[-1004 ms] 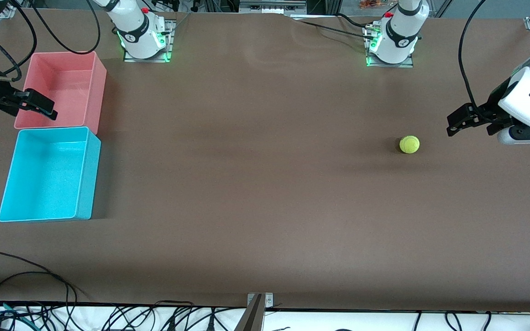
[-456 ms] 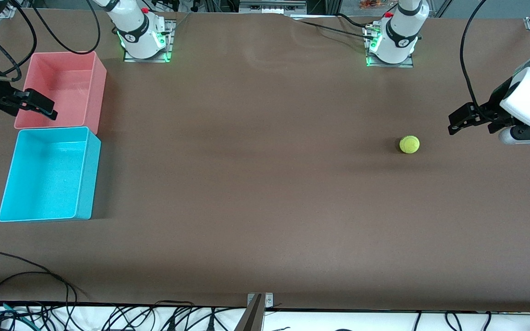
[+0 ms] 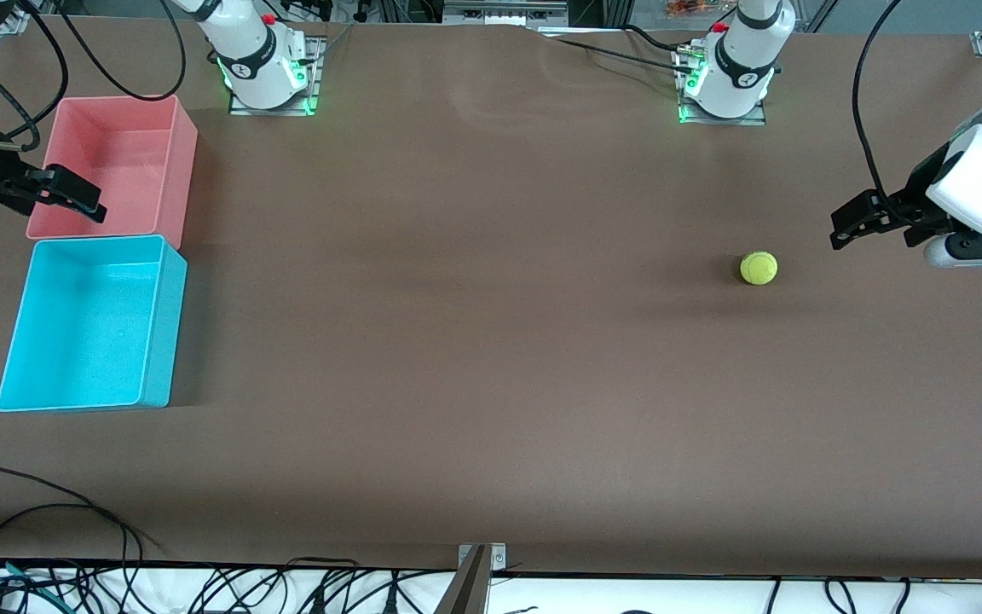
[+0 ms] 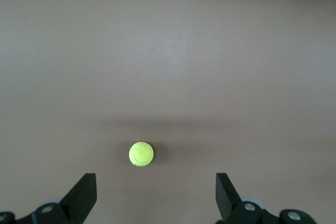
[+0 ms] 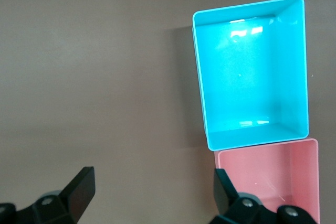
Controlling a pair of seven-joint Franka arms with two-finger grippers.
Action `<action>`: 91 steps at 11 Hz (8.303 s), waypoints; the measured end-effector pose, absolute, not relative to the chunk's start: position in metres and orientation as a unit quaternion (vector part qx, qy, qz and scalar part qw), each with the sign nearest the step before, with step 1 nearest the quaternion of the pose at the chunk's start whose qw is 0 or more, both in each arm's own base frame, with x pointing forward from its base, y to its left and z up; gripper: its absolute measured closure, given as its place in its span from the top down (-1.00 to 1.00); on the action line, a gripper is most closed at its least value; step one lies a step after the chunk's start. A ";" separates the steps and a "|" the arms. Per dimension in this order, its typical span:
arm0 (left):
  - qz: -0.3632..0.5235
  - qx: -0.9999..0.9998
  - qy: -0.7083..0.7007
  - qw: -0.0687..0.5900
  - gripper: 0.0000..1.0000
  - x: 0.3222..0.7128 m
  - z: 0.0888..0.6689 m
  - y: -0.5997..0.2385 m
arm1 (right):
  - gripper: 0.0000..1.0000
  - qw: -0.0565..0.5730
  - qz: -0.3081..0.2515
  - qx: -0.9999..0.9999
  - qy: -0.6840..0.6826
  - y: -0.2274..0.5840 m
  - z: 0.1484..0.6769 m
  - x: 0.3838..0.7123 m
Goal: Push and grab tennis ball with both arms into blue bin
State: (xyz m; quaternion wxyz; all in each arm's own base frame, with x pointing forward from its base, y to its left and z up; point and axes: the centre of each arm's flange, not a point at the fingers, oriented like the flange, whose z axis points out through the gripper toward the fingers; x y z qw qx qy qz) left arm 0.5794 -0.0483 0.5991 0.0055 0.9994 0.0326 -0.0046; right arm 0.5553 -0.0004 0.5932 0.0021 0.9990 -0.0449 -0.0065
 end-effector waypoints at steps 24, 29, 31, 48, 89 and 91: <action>-0.005 0.999 0.037 0.005 1.00 0.580 0.599 -0.042 | 1.00 0.002 -0.006 0.999 -0.047 -0.002 0.593 0.555; -0.005 0.999 0.037 0.005 1.00 0.580 0.599 -0.042 | 1.00 0.002 -0.006 0.999 -0.047 -0.002 0.593 0.555; -0.009 0.999 0.033 0.005 0.89 0.579 0.598 -0.042 | 1.00 0.002 -0.006 0.999 -0.047 -0.002 0.593 0.555; -0.061 0.870 -0.490 -0.012 -0.98 0.572 0.484 0.050 | 1.00 0.002 0.002 0.999 -0.047 -0.003 0.601 0.556; 0.031 0.738 -0.674 0.025 -0.98 0.429 0.197 -0.124 | 1.00 -0.003 0.005 0.999 -0.049 -0.004 0.601 0.560; 0.020 0.743 -0.669 0.010 -0.98 0.430 0.214 -0.122 | 1.00 -0.003 0.003 0.999 -0.049 -0.004 0.599 0.561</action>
